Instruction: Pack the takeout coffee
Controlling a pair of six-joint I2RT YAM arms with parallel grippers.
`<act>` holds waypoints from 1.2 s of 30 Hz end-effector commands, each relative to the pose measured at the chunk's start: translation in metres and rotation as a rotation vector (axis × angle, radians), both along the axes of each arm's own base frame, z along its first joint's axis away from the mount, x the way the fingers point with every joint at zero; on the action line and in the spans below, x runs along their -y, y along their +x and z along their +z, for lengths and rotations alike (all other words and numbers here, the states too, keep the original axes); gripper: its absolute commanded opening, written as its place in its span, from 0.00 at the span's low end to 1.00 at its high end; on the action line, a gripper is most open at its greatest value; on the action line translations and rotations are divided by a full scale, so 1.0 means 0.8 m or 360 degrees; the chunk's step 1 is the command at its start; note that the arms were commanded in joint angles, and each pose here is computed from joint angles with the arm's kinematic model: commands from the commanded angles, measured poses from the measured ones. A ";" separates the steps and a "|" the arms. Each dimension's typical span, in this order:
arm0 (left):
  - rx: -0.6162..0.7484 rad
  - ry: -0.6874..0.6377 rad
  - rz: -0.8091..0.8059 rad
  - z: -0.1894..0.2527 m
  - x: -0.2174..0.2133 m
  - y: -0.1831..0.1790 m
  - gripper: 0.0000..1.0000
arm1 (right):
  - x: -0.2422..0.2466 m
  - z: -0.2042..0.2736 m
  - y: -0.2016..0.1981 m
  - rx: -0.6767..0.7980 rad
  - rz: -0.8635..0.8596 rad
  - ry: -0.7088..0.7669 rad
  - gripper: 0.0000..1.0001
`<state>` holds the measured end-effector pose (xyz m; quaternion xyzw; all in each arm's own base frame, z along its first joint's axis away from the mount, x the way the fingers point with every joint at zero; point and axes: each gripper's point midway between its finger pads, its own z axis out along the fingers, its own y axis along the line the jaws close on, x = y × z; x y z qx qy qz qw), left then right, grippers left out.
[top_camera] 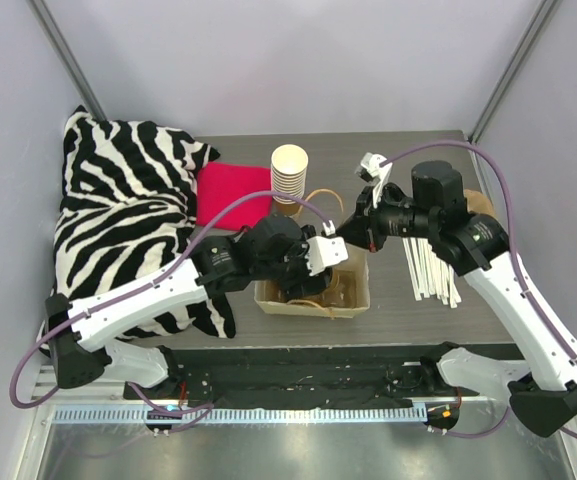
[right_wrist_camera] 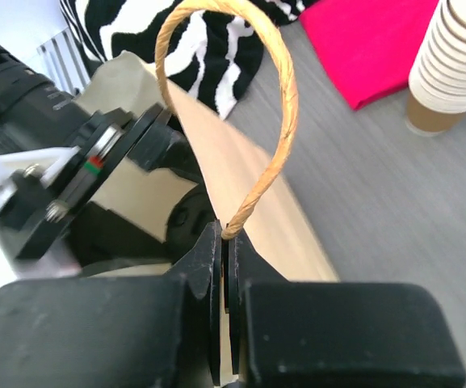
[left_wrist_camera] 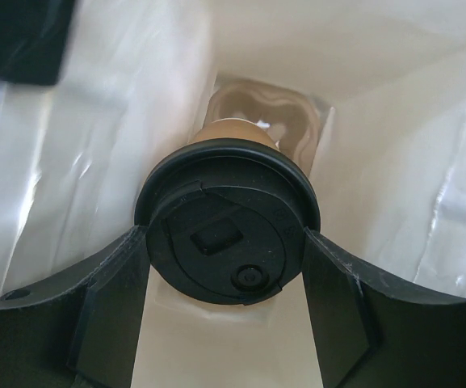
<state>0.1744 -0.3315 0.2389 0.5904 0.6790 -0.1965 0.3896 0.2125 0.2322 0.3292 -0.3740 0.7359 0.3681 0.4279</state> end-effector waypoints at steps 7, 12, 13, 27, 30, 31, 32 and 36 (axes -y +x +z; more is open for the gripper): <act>0.0033 0.0044 -0.0246 -0.015 -0.021 -0.028 0.00 | 0.009 -0.012 -0.023 -0.0199 -0.0139 0.0085 0.35; -0.0015 0.0115 -0.0376 -0.030 -0.023 -0.042 0.00 | 0.001 -0.017 -0.009 -0.0183 -0.0086 0.0026 0.66; -0.0018 0.0117 -0.0384 -0.031 -0.023 -0.043 0.00 | -0.003 -0.022 -0.004 -0.0195 -0.0071 0.0006 0.71; -0.0108 0.0094 -0.0157 -0.035 -0.031 -0.037 0.00 | -0.032 -0.037 -0.025 -0.0107 0.0192 -0.0131 0.14; -0.0107 0.0002 0.0072 -0.032 -0.041 -0.025 0.00 | -0.024 -0.020 -0.022 -0.0049 0.0040 -0.0061 0.01; -0.0085 -0.0031 0.0120 -0.031 -0.045 -0.022 0.00 | -0.022 -0.015 -0.023 -0.0028 -0.0002 -0.0031 0.01; -0.0055 -0.0108 0.0169 -0.026 -0.047 -0.019 0.00 | -0.020 -0.010 -0.017 0.0006 -0.0094 0.0018 0.01; 0.0087 -0.0201 0.0366 -0.017 -0.065 0.004 0.00 | -0.013 0.006 -0.033 0.0007 -0.0222 0.0172 0.01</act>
